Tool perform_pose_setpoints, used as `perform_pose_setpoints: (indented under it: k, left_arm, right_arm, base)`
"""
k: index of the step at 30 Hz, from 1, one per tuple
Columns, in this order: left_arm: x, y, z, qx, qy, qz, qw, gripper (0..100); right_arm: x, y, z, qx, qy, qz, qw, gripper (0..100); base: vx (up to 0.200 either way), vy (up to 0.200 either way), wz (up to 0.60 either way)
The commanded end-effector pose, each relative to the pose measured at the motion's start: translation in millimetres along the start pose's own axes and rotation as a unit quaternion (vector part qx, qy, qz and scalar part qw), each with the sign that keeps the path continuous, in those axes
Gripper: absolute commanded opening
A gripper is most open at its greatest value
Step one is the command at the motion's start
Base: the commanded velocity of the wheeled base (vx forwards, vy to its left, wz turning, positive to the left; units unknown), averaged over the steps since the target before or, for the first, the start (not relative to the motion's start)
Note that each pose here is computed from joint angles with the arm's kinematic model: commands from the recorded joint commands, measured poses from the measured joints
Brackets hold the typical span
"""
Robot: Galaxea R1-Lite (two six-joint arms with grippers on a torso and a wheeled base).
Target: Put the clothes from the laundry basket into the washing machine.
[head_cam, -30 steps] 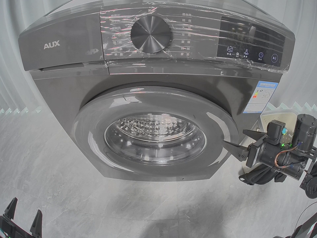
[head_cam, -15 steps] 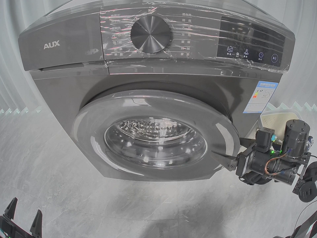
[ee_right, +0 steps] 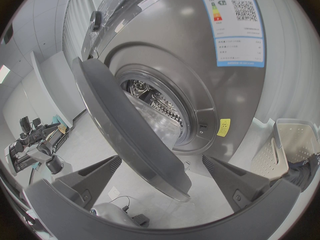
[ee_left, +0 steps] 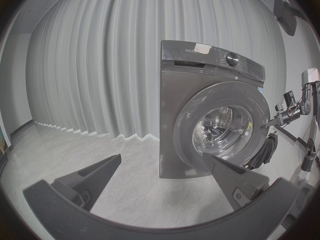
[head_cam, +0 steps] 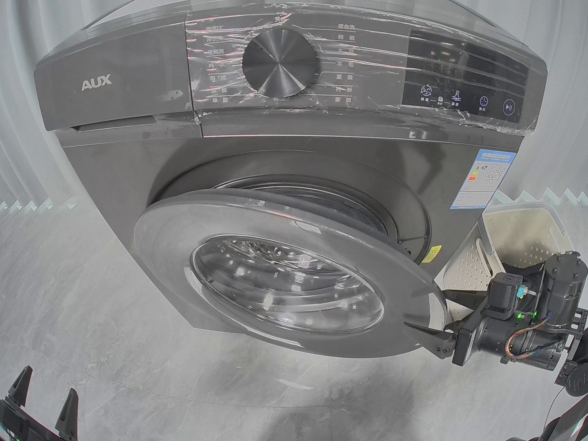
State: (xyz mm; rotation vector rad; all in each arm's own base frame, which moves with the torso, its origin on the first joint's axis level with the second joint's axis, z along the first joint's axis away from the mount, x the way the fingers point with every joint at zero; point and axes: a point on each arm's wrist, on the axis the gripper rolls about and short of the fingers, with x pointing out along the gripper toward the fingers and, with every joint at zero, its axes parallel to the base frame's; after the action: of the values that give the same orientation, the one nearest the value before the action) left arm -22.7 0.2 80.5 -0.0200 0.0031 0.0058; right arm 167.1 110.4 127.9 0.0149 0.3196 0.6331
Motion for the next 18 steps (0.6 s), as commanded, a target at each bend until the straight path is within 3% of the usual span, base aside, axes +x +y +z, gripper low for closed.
perform_pose_setpoints:
  k: [1,7,10,18]
  left_arm:
    - [0,0.1,-4.7,-0.002,0.0,-0.001,1.0,100]
    - [0,0.1,-4.7,0.0,-0.001,-0.001,1.0,100]
    - [0,0.1,-4.8,0.0,0.001,-0.001,1.0,100]
    - [0,0.1,-4.8,0.0,0.001,-0.001,1.0,100]
  right_arm:
    - [-3,1.0,8,-0.001,-0.021,0.0,0.9998,100]
    - [4,4.0,-2,-0.002,0.008,0.009,0.9999,100]
    - [1,14.2,-11,-0.005,0.024,0.033,0.9991,100]
    - [-4,15.8,-13,-0.01,0.012,0.04,0.9991,100]
  base:
    - [-0.2,0.0,0.0]
    - [-0.033,0.0,0.0]
    - [0.0,0.0,0.0]
    - [0.0,0.0,0.0]
